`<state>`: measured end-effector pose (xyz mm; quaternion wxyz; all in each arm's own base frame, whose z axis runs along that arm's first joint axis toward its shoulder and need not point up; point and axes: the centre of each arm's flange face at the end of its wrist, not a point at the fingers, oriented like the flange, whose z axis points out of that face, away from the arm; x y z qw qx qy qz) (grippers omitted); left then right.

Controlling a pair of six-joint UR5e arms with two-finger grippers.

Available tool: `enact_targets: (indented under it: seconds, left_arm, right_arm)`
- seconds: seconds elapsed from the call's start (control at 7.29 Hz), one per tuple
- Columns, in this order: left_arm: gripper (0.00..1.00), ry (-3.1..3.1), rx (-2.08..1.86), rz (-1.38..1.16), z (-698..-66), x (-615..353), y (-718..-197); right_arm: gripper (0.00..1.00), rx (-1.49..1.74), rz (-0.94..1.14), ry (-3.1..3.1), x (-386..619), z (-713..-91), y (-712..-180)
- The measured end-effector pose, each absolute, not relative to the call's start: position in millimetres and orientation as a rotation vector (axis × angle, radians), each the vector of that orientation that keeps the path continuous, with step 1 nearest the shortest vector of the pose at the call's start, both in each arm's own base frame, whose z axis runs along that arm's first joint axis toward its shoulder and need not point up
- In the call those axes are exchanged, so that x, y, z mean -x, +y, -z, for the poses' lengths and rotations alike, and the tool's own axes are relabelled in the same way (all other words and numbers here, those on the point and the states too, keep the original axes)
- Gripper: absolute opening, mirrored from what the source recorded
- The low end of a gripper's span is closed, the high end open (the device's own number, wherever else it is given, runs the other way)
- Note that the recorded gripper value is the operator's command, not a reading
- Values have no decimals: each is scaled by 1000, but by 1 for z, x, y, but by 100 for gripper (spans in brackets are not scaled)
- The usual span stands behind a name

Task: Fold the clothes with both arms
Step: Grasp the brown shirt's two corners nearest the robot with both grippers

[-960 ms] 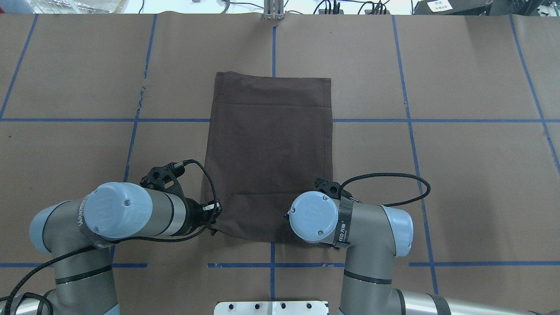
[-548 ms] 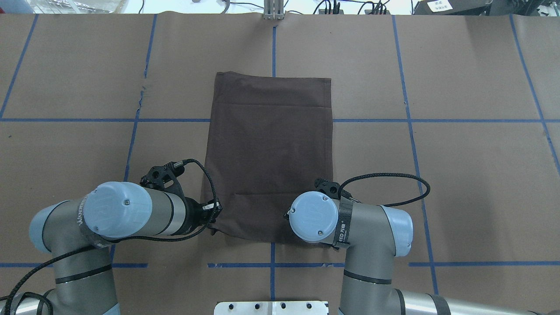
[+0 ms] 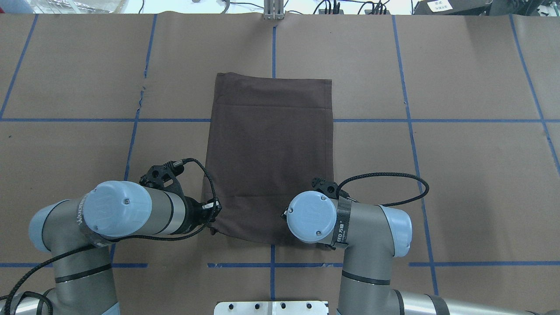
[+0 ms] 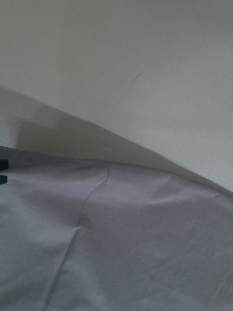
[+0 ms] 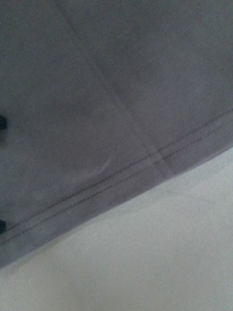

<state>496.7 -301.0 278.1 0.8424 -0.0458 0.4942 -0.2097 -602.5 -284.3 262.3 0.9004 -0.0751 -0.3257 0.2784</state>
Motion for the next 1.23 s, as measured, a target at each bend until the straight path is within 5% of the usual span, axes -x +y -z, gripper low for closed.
enact_targets:
  seconds: [0.27,0.96,1.23]
  left_arm:
    - [0,1044,96,444,-278,-496,-301]
    - [0,1046,95,445,-277,-495,-302]
    - [0,1046,95,445,-277,-495,-302]
  right_arm:
    - [34,155,-577,-676,603,-260,-285]
    - [0,145,-588,-701,602,-246,-292]
    - [0,135,-594,-713,602,-239,-294]
